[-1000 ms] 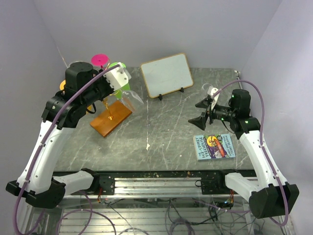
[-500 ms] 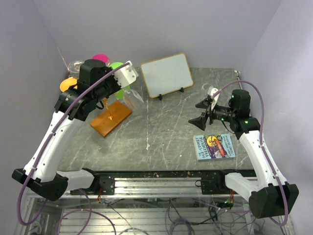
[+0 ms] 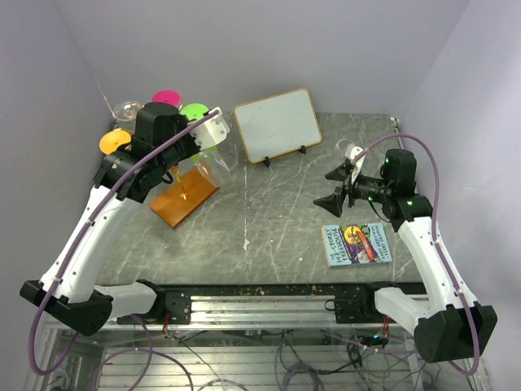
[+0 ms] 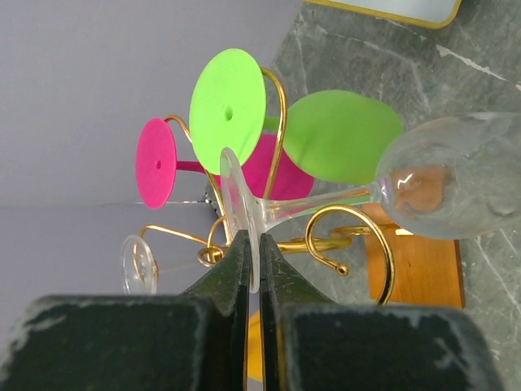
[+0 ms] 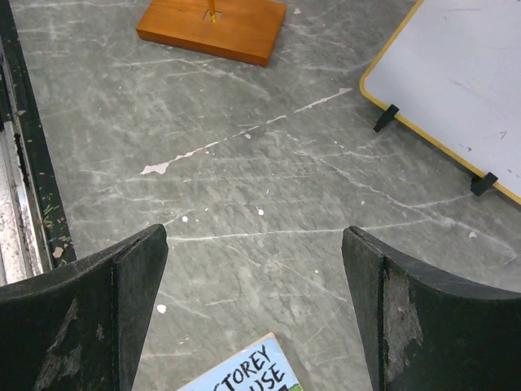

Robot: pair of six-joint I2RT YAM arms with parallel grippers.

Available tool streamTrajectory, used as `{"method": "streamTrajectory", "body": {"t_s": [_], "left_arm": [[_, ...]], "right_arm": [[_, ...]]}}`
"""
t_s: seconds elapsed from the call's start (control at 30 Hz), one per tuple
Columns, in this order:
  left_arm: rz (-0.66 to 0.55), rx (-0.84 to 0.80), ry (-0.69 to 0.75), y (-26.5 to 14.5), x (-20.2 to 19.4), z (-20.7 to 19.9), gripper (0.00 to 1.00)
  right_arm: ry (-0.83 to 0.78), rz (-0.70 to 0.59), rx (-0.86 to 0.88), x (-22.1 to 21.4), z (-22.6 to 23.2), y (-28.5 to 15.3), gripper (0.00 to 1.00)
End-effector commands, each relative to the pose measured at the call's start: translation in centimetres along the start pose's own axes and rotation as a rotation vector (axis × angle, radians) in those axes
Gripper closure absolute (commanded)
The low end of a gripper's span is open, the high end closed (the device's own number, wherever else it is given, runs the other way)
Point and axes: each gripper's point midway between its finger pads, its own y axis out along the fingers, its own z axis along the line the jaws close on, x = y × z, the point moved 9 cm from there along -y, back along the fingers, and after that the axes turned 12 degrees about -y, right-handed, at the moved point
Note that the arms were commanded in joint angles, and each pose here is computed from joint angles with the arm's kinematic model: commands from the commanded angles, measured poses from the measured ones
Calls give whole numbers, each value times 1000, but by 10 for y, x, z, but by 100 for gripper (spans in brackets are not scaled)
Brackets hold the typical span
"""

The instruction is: Place the wine glass upside down on the wine glass rack

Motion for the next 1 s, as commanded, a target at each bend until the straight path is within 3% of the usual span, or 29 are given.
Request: {"method": "streamTrajectory", "body": {"t_s": [0.0,0.57,0.97], "left_arm": [[-22,58,18,-13,1,7,93],[-11,41,71,-27,-6,6,93],[-49,-59,122,-38,-6,0,93]], "right_arm": [[-6,-1,-8,-2,-2,1,12],[1,0,-18,-4,-4,-2,11],[13,2,-23,-7,-5,-3,11]]}}
